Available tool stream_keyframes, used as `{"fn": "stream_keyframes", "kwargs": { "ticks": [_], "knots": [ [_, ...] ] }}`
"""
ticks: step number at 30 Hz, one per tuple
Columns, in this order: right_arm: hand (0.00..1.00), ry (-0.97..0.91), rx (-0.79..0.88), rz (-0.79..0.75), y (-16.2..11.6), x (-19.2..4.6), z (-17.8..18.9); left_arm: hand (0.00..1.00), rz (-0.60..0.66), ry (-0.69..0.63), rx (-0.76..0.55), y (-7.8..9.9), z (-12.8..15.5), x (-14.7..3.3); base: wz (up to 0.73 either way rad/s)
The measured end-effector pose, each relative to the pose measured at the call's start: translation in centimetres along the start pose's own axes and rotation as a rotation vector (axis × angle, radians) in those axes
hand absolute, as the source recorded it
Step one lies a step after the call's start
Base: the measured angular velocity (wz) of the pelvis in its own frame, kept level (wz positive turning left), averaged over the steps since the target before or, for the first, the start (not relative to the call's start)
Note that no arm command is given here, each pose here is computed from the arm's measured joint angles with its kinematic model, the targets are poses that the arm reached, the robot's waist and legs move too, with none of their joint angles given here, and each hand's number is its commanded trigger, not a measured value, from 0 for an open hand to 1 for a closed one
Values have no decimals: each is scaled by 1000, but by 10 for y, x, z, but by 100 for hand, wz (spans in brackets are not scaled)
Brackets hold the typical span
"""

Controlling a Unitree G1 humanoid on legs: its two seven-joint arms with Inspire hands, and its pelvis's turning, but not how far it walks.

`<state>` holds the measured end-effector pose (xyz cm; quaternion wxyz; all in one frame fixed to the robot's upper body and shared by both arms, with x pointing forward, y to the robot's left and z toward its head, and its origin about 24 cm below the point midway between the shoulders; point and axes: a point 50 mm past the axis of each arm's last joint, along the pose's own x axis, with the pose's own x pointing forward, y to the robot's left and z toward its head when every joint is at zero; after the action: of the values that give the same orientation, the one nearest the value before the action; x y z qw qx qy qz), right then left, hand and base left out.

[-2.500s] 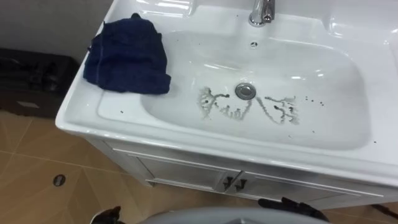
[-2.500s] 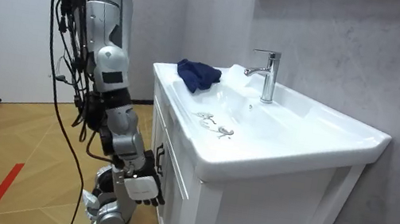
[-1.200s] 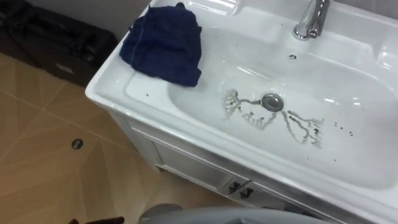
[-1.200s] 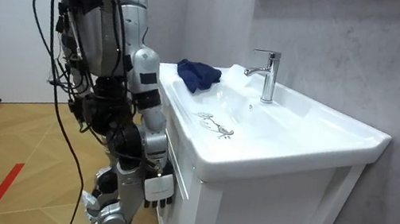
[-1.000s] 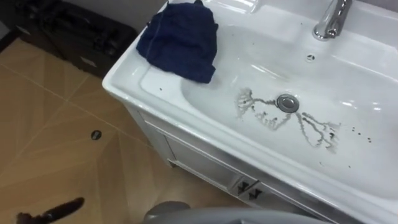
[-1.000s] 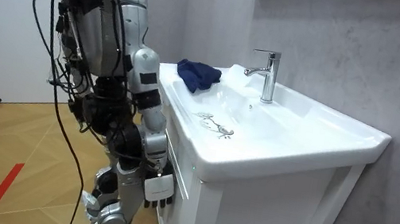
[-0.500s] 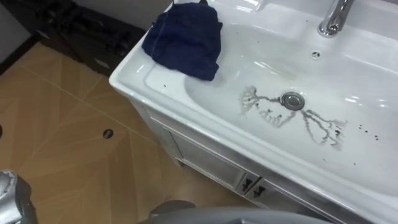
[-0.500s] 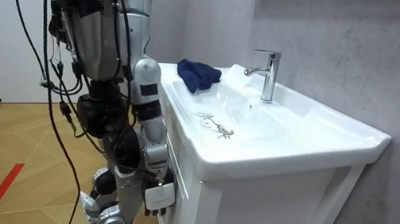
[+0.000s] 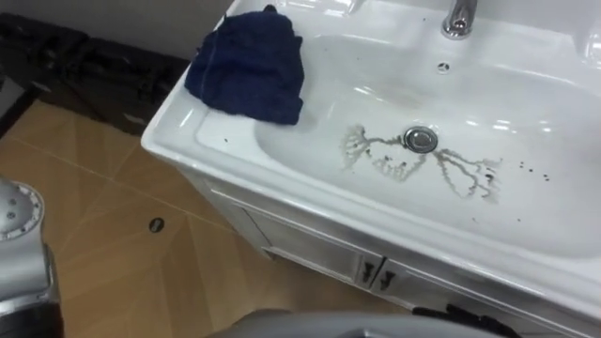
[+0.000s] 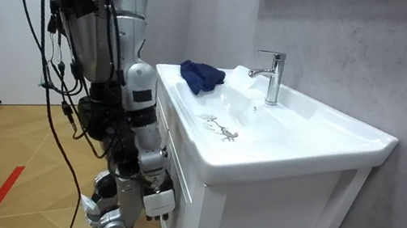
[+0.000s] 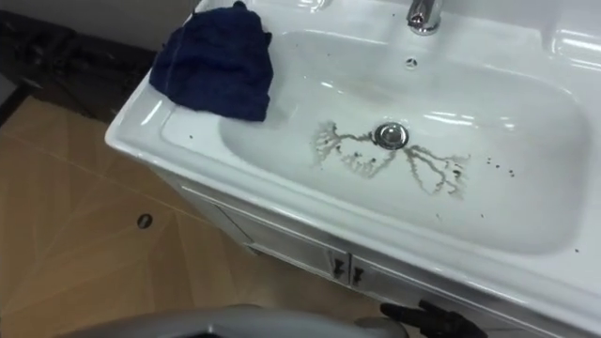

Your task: Wipe basin

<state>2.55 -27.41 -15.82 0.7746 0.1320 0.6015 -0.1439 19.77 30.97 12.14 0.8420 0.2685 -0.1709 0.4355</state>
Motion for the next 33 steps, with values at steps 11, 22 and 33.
{"fn": "stream_keyframes", "kwargs": {
  "ticks": [11,22,33],
  "knots": [
    [0,-2,-11,33,9,3,3,0,-339,-67,-6,-46,13,-20,-13],
    [0,-15,-14,43,10,3,6,0,-550,33,46,-71,-9,-39,-1],
    [0,-17,-17,43,8,2,6,0,-597,59,83,-76,-15,-45,-10]
  ]
}}
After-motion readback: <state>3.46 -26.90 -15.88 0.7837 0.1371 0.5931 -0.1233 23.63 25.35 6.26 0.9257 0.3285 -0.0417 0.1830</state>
